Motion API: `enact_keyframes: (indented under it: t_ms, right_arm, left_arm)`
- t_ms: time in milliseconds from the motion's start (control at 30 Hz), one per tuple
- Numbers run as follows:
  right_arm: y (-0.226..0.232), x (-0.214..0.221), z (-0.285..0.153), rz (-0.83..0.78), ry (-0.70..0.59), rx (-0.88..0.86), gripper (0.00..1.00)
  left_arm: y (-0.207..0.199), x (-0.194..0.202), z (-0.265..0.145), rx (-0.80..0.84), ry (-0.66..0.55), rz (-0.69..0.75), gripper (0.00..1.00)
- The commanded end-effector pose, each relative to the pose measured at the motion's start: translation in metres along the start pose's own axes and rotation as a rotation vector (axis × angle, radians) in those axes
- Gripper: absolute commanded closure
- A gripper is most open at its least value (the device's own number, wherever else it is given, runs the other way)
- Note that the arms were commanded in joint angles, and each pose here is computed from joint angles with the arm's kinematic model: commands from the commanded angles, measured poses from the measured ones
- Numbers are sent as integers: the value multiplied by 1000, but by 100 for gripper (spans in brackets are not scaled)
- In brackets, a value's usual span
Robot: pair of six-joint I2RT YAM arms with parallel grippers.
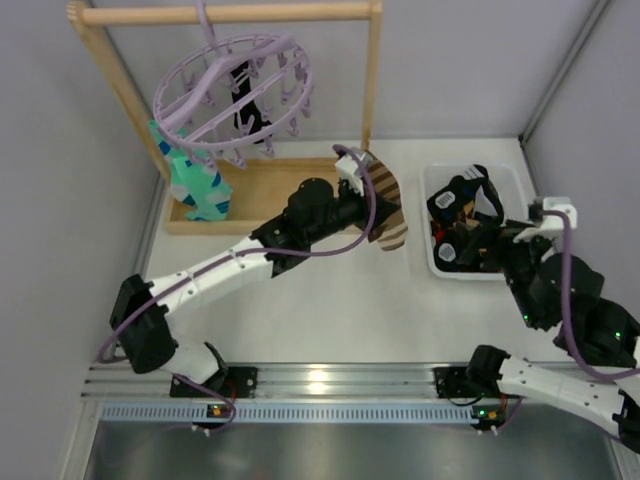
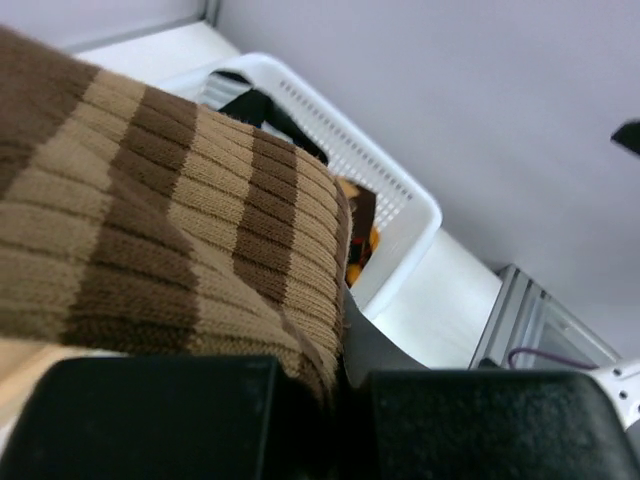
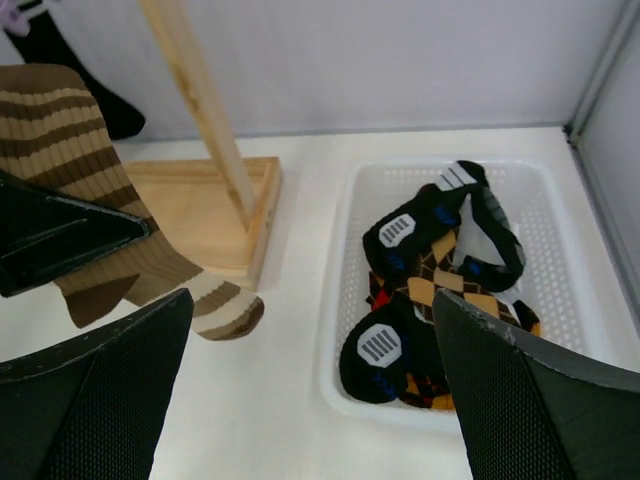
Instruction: Remove the socks clipped to the hanger
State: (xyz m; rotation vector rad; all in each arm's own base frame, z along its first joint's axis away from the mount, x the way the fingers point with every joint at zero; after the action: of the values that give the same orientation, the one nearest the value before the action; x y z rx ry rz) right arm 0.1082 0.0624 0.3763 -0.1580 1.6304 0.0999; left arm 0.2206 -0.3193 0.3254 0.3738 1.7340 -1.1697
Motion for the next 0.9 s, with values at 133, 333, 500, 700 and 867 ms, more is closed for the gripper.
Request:
enact_keyframes:
  t_ms: [133,333,500,700,867]
  right_arm:
    - [-48,4,-30,124,-48,186,0]
    - [-60,7,-41,177,-69,169,1]
    - [-63,14,-44,171,-55,173,0]
    - [-65,18,-47,185,-59,154,1]
    - [-62,24,-45,178,-51,149,1]
  left_arm:
    - [-25,-26,82,177,-6,34,100]
    - [-13,-7,167,241,22,75,100]
    - [-12,17,214,344,53,73,100]
    - [12,83,249,311,156,117,81]
    - [-3,91,249,228,212,228,57]
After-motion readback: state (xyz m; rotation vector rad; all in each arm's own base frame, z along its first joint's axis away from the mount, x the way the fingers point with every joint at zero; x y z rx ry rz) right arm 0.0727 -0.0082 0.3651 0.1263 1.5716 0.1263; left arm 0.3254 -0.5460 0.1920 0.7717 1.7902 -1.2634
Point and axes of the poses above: each gripper's point midway between its finger pads, its own z axis out along the fingers, its own y axis along the line the jaws close on, x = y × z, the point moved 9 cm from there along -z, back along the fingers, and after that the axes turned 8 degrees about -z, right-handed, at the moved point
